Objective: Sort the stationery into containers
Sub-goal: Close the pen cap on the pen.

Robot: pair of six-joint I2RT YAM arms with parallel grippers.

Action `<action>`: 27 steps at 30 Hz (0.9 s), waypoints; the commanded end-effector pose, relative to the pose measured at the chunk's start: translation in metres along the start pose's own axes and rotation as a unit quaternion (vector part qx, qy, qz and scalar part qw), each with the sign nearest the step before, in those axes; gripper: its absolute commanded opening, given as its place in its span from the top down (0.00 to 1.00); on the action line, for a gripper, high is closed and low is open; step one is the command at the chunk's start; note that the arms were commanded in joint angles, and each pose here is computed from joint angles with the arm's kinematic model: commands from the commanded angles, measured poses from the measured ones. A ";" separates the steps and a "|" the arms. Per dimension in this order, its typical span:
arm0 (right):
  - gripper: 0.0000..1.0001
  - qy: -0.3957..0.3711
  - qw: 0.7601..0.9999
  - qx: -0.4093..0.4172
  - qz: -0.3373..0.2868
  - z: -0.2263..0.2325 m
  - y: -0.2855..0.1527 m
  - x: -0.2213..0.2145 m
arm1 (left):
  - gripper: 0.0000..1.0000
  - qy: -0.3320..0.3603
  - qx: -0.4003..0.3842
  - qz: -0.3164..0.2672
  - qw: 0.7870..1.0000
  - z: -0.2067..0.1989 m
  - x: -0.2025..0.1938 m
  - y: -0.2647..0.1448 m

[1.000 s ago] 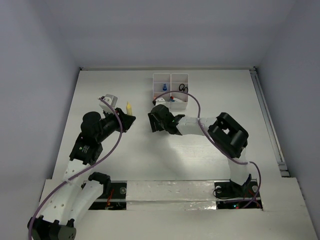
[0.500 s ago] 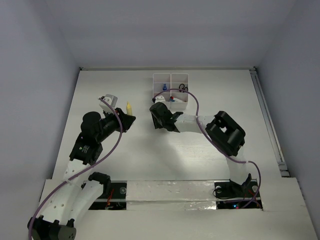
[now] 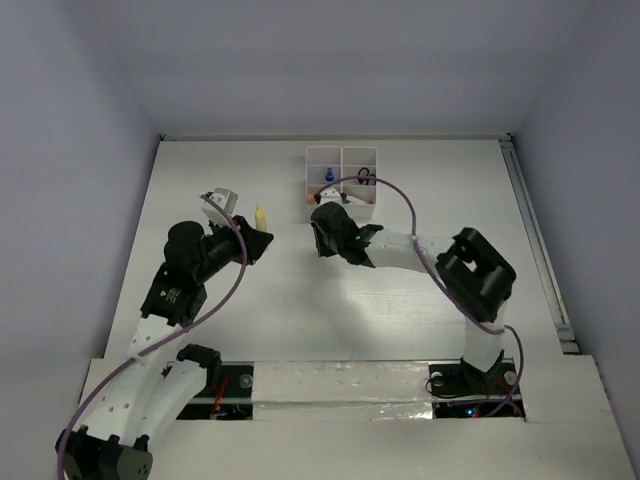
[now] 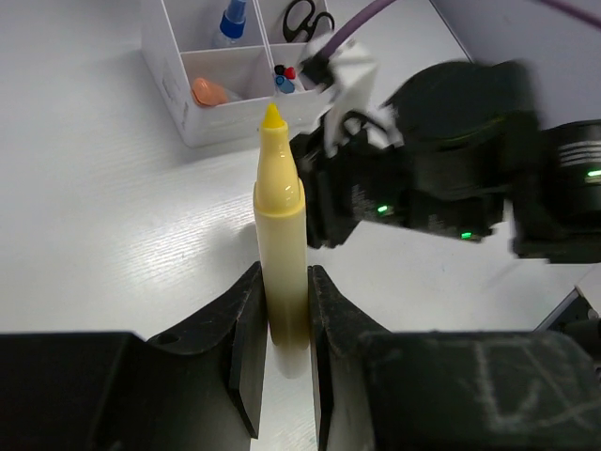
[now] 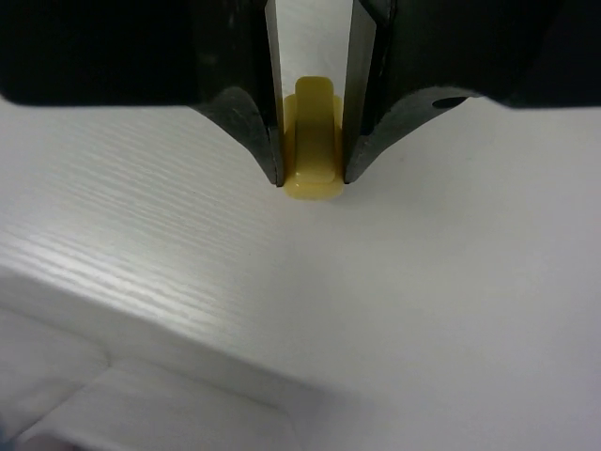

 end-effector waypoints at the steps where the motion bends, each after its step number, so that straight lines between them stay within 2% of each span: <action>1: 0.97 0.059 0.980 0.059 -0.180 0.005 -0.068 0.100 | 1.00 0.003 -0.021 -0.002 1.000 -0.006 0.008 0.005; 5: 0.97 0.095 0.947 0.117 -0.285 0.010 -0.124 0.155 | 1.00 0.000 -0.015 0.007 1.000 -0.002 0.005 0.008; 6: 0.97 0.108 0.932 0.131 -0.320 0.010 -0.140 0.172 | 1.00 -0.001 -0.012 0.010 1.000 -0.001 0.004 0.009; 12: 0.97 0.123 0.886 0.194 -0.402 0.041 -0.178 0.214 | 1.00 -0.003 -0.015 0.019 1.000 0.000 0.001 0.012; 19: 0.97 0.123 0.855 0.255 -0.434 0.079 -0.200 0.229 | 1.00 -0.001 -0.025 0.017 1.000 -0.003 0.002 0.011; 27: 0.97 0.113 0.856 0.277 -0.421 0.102 -0.192 0.222 | 1.00 0.002 -0.041 0.016 0.999 -0.008 0.003 0.010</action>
Point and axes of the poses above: each gripper's point midway between its finger pads, its own y axis out along the fingers, its own z axis along the line the jaws close on, x = y × z, the point moved 5 cm from there along -y, back along the fingers, and after that the axes turned 8 degrees about -y, right-handed, at the moved point
